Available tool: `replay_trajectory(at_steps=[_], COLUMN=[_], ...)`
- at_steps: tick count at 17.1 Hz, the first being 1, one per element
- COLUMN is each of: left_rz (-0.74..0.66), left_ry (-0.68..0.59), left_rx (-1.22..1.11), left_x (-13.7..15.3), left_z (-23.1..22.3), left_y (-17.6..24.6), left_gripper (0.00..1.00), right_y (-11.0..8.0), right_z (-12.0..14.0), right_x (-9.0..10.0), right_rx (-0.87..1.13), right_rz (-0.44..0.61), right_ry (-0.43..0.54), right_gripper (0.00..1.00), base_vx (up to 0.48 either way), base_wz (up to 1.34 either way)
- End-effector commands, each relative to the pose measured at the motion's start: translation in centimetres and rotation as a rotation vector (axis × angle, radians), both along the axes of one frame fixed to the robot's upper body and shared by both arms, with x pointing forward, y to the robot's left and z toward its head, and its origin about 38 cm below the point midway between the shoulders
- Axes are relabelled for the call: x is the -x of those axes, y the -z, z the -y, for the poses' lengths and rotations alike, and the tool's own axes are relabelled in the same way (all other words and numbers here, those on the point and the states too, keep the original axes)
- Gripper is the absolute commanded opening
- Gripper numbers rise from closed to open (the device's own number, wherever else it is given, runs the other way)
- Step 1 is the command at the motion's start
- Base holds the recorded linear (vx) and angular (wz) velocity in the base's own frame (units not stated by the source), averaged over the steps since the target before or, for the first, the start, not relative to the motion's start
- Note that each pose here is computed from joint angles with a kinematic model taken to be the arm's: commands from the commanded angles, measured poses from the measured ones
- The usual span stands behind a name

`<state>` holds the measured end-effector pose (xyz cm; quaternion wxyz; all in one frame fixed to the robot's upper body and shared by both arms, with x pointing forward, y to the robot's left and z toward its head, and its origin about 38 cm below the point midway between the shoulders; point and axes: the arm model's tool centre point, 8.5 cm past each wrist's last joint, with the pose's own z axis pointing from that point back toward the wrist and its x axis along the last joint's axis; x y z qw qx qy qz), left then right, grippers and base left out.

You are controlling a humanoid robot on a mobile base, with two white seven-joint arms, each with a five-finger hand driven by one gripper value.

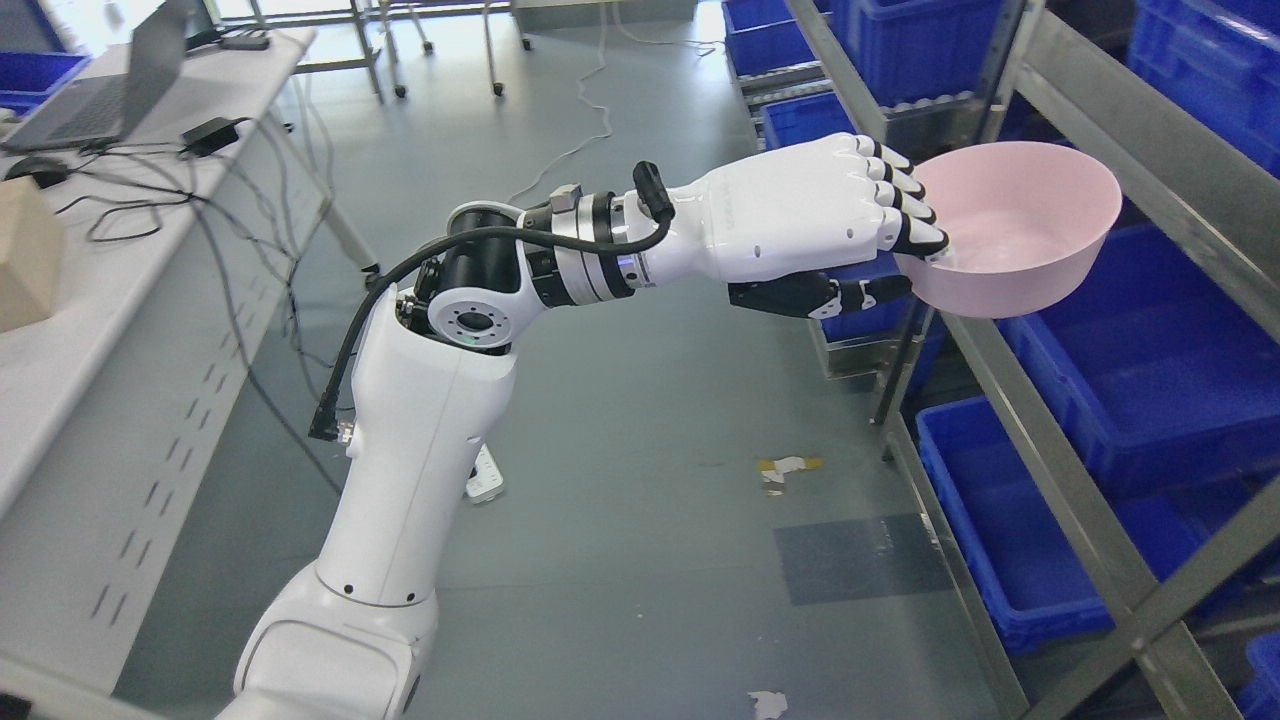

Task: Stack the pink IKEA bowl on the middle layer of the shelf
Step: 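Move the held bowl over the pink bowl on the cream tray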

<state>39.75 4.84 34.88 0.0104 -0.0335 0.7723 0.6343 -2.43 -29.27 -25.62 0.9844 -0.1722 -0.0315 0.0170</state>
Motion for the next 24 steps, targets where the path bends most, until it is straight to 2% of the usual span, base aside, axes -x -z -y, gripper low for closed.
replay_trajectory(at_steps=[1, 5, 9, 13, 20, 24], left_rz=[0.052, 0.124, 0.194, 0.171, 0.084, 0.038], left_ry=[0.03, -0.006, -0.106, -0.285, -0.519, -0.528], left_rx=[-0.031, -0.013, -0.01, -0.127, -0.296, -0.315], left_x=[0.2, -0.4, -1.6, -4.7, -7.6, -7.7], left_z=[0.7, -0.5, -3.4, -6.4, -11.4, -12.1], left_y=[-1.9, -5.2, -9.0, -7.7, -6.1, -4.2], left_gripper=[0.03, 0.03, 0.03, 0.03, 0.02, 0.03], right_y=[-0.1, -0.1, -0.1, -0.1, -0.1, -0.1], right_z=[1.1, 1.1, 1.1, 1.1, 1.1, 1.1], right_x=[-0.6, -0.6, -0.6, -0.6, -0.6, -0.6], right_rx=[0.017, 0.017, 0.017, 0.017, 0.017, 0.017], right_rz=[0.014, 0.014, 0.014, 0.014, 0.014, 0.014], right_ry=[-0.007, -0.006, -0.007, -0.007, -0.006, -0.006], right_gripper=[1.0, 1.0, 1.0, 1.0, 1.0, 1.0], base_vx=[0.182, 0.148, 0.09, 0.038, 0.043, 0.061], base_wz=[-0.91, -1.12, -1.38, -1.36, -1.13, -0.43])
